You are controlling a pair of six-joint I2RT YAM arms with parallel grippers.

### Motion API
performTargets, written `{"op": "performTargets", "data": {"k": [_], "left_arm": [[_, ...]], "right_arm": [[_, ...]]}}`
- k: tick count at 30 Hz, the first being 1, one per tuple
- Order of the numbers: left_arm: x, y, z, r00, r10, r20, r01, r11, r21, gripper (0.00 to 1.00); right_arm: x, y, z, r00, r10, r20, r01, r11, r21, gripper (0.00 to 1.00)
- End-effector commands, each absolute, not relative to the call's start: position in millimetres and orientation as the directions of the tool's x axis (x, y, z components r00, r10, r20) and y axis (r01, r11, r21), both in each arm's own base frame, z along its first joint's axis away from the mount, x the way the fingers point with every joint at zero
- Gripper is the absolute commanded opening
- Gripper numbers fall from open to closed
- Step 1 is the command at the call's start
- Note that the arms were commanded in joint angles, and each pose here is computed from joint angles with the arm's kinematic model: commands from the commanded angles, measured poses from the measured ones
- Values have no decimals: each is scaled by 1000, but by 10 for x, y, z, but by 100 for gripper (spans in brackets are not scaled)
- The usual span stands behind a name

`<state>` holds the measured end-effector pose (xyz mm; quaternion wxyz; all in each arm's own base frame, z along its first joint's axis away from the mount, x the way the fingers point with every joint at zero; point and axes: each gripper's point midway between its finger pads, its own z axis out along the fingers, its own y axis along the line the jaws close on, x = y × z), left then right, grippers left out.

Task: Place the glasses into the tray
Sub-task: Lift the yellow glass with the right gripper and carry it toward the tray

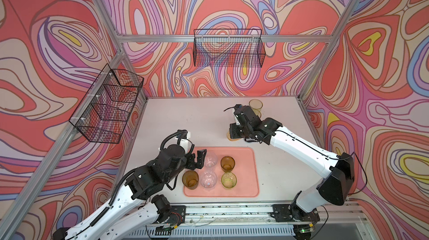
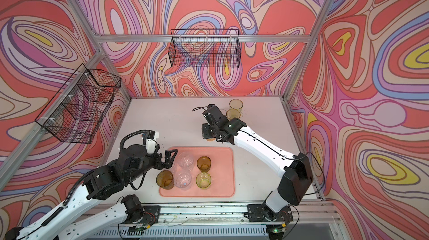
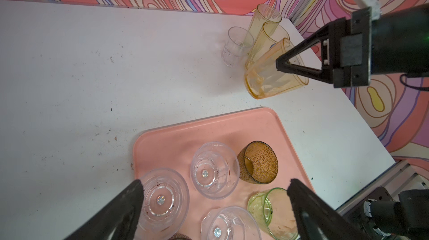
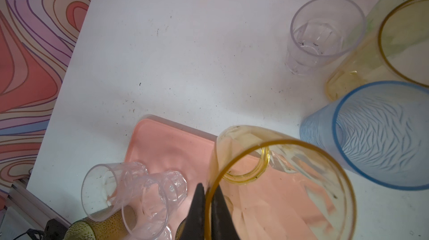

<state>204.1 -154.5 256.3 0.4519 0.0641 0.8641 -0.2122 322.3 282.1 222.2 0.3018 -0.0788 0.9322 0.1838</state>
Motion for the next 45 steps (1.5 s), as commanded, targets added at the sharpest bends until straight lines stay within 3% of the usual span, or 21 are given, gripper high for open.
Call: {"op": "performTargets", "data": {"k": [1, 21, 45], "left_arm": [[2008, -1554, 2529, -604, -93, -792, 300, 894, -333, 100], [2013, -1748, 2399, -652, -102, -751, 317, 863, -392, 100], [2110, -1717, 2384, -633, -108, -767, 287, 887, -361, 100]], "right_arm": [[3152, 2759, 2300, -800, -11, -600, -239, 923, 301, 0], [2897, 2447, 2213, -826, -6, -563, -164, 959, 230, 0], [2522, 2224, 1947, -865, 12, -502, -77, 985, 157, 0]]}}
